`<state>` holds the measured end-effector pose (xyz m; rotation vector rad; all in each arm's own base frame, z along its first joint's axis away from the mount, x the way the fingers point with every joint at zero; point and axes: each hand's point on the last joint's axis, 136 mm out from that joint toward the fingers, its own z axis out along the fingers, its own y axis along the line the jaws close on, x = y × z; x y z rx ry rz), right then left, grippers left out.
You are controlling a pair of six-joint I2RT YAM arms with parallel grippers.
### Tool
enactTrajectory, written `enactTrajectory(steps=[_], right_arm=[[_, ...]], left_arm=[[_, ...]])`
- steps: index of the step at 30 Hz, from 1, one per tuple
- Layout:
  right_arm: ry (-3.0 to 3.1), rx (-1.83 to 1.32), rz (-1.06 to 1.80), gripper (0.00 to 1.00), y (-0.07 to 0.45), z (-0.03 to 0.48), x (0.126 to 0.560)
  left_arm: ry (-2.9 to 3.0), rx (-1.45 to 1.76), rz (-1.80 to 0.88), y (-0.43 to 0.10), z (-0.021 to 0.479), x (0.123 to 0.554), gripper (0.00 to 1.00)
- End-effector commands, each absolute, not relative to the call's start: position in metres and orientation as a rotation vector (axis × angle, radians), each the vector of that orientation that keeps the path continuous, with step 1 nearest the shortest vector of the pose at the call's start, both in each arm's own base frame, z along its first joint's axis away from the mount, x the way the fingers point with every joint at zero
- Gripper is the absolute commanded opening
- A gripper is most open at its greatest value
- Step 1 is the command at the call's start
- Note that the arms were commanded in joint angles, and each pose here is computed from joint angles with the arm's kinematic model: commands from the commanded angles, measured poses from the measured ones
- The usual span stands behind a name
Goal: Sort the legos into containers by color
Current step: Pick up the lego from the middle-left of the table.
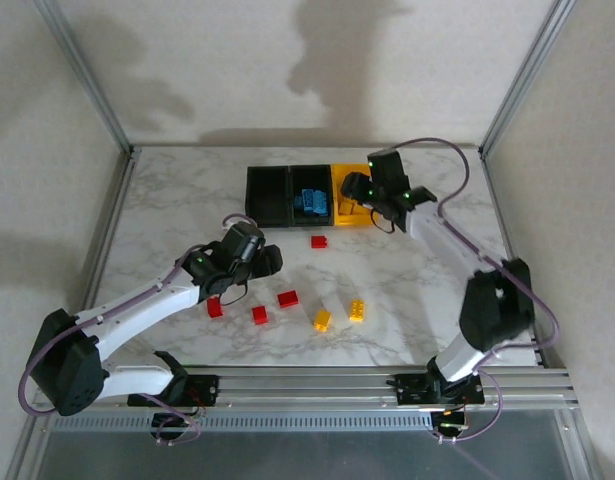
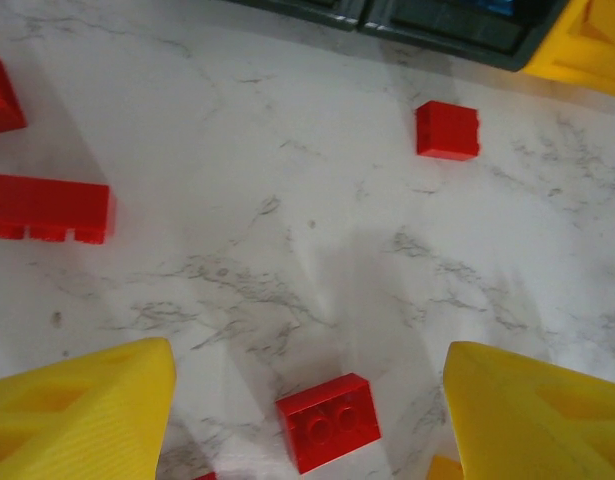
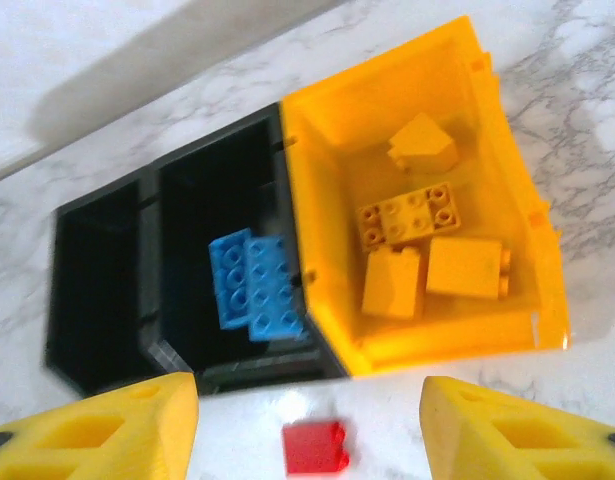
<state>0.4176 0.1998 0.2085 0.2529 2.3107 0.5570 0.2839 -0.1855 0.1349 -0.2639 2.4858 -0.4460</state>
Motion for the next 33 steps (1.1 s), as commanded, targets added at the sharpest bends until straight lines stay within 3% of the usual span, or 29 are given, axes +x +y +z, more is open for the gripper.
enactTrajectory(steps=[1,11,22,26,33], right_arm=[[2.308,0.154,0.551,0.62,0.203,0.201,0.386],[2.362,0.046,0.675,0.65,0.205,0.161,0.306],[2.388,0.095,0.684,0.65,0.202,0.142,0.298],[2.397,0.101,0.679,0.65,0.203,0.139,0.300],[2.391,0.103,0.656,0.64,0.201,0.142,0.302]], left_arm=[[2.547,-0.307,-0.346,-0.169,0.127,0.275,0.72],[2.696,-0.338,-0.353,-0.170,0.088,0.228,0.78],[2.798,-0.297,-0.271,-0.182,0.049,0.199,0.74],[2.836,-0.262,-0.207,-0.183,0.035,0.191,0.64],[2.810,-0.234,-0.104,-0.178,0.039,0.200,0.31]])
